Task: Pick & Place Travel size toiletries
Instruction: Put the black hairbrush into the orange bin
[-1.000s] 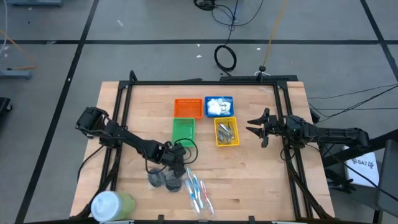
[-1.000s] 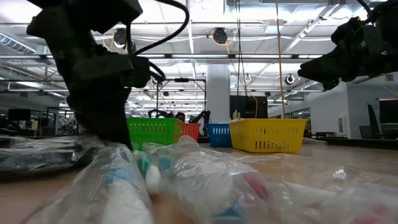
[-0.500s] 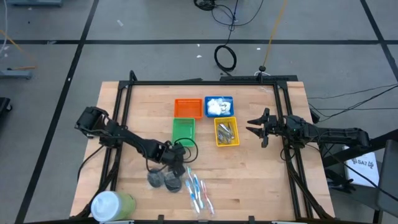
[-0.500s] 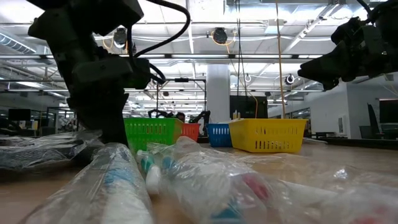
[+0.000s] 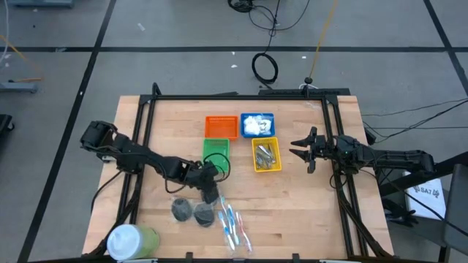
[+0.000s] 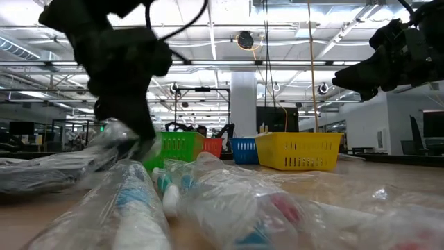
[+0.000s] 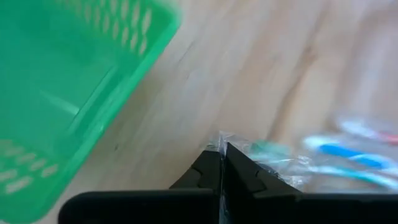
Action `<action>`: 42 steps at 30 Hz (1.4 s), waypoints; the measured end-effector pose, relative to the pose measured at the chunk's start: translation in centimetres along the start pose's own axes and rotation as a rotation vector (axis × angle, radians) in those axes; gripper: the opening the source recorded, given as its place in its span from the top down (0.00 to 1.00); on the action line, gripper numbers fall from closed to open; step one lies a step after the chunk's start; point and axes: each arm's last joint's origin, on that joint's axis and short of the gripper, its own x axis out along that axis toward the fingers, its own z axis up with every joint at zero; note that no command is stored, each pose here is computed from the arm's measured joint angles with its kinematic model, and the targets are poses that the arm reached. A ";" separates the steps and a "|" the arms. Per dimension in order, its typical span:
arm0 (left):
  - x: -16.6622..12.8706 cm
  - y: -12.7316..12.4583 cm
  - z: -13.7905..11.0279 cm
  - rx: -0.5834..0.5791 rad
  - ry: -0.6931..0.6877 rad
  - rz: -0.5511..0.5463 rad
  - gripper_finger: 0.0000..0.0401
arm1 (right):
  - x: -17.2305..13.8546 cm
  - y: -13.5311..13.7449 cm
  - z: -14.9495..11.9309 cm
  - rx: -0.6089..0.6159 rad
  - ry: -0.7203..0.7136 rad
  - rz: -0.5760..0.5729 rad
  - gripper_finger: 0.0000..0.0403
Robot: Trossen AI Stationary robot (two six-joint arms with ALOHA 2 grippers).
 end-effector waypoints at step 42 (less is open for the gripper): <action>-7.1 13.7 13.8 -0.337 -0.826 0.413 0.98 | 0.0 0.0 0.0 0.000 0.000 0.000 0.68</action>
